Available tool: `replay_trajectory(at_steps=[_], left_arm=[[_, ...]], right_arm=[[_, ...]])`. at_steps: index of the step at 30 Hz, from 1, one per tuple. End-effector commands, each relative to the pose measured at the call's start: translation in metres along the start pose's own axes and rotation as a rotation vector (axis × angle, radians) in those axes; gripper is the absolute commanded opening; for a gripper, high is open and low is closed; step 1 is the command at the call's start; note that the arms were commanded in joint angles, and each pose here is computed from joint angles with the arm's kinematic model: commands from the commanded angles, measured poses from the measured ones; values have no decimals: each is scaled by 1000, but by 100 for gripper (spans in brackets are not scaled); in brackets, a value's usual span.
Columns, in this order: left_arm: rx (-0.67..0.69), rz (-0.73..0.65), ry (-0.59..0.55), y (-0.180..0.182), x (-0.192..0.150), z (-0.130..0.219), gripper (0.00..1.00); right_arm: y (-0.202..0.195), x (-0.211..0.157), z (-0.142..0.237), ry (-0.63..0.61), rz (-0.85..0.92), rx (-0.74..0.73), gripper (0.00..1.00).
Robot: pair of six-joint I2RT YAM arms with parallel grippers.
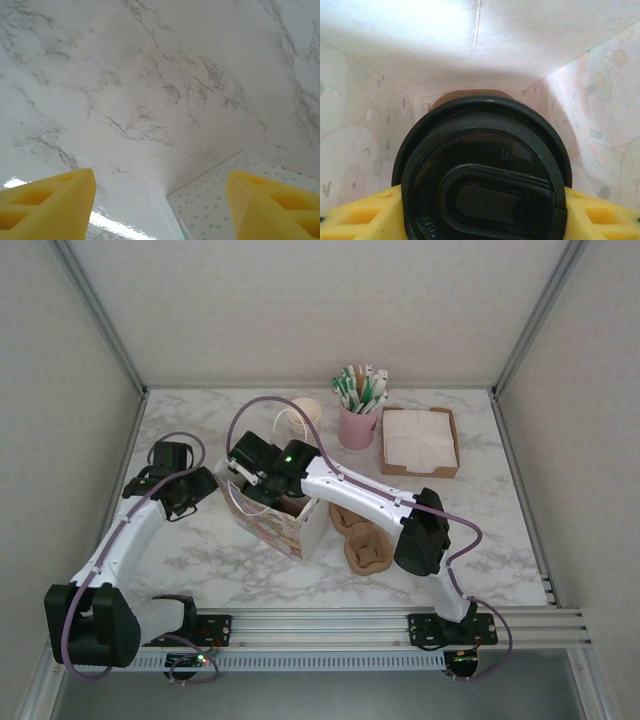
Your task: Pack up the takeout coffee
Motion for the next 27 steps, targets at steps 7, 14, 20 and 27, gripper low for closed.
replay_trajectory(at_steps=[7,14,20,27], left_arm=[[41,34,-18,9,2,-7,68],[41,32,1,9,0,-12,68],[34,30,8,8,0,-12,68],[37,23,6,9,-1,-10,68]], right_arm=[[-3,-24,-40,144,26,-25,53],[-5,-47,-55,270,39,-49,53],[-4,-67,-76,356,26,-55,53],[-3,-94,-94,420,11,-51,53]])
Point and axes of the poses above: each hand's point on the last joint's axis, 136 mm out from that joint toward the fingers, its own z axis back along the fingers, its own y axis along the line the jaws close on, x = y × z, the point moved 5 cm from there along z, back along the fingers, and after that the axes turned 7 degrees about -z, right-handed, at the moved point
